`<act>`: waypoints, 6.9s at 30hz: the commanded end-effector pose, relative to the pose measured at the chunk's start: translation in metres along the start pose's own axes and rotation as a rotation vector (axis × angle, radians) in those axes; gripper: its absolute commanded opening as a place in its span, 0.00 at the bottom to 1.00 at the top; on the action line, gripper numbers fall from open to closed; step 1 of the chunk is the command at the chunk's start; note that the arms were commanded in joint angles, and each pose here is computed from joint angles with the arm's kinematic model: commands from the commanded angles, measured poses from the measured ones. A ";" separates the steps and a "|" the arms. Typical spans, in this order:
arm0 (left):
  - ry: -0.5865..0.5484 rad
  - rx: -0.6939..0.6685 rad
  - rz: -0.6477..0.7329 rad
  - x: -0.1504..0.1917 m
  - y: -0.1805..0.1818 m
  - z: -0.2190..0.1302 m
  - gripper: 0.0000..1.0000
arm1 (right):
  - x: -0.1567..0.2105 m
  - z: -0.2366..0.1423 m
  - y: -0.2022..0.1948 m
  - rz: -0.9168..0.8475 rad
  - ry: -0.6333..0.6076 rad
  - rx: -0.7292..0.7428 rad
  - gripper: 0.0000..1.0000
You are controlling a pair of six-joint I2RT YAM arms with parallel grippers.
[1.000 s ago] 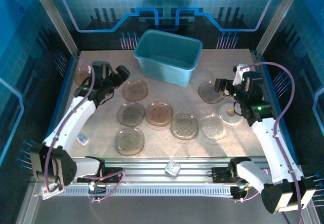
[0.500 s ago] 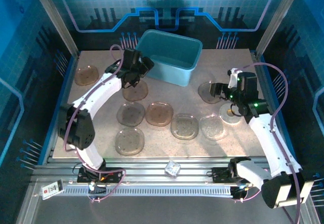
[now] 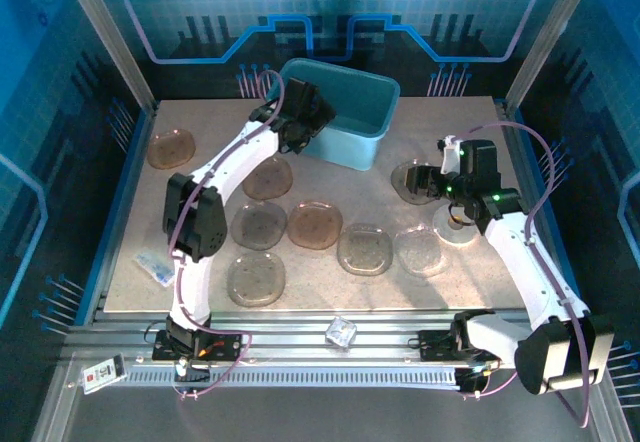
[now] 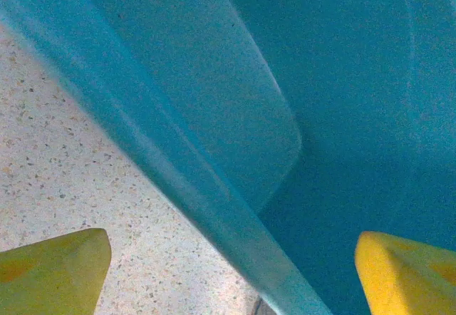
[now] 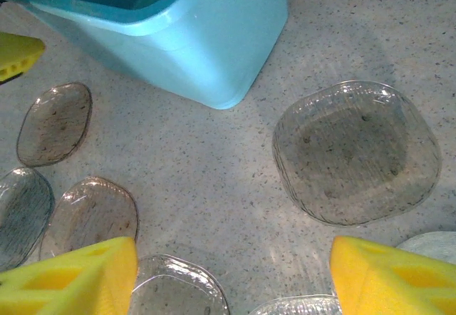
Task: Place the plates into the plastic bin on the countertop
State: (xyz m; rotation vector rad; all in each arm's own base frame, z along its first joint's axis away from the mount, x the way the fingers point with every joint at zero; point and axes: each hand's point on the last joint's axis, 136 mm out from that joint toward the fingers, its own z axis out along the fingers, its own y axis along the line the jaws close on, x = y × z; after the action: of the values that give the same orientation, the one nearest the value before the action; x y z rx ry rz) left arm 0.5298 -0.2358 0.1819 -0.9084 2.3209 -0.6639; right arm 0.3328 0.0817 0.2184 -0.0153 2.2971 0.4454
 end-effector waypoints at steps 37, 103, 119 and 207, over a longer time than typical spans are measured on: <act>0.093 -0.012 0.232 -0.008 0.003 -0.008 0.27 | -0.001 -0.005 -0.030 0.099 0.037 0.084 0.68; 0.295 0.048 0.583 -0.005 0.008 -0.048 0.46 | 0.025 0.189 -0.174 -0.021 0.480 0.224 0.46; 0.281 0.039 0.603 -0.007 0.011 -0.058 0.50 | 0.034 0.190 -0.170 -0.043 0.520 0.217 0.21; 0.121 0.085 0.545 -0.036 0.021 -0.121 0.46 | -0.107 0.052 0.075 0.979 -0.318 0.235 0.00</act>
State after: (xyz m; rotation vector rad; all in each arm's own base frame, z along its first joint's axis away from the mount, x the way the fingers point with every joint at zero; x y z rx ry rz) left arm 0.4632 -0.1862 0.2511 -0.1186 2.5266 -0.5663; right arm 0.4346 0.1587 0.2836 1.0468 1.9808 0.6395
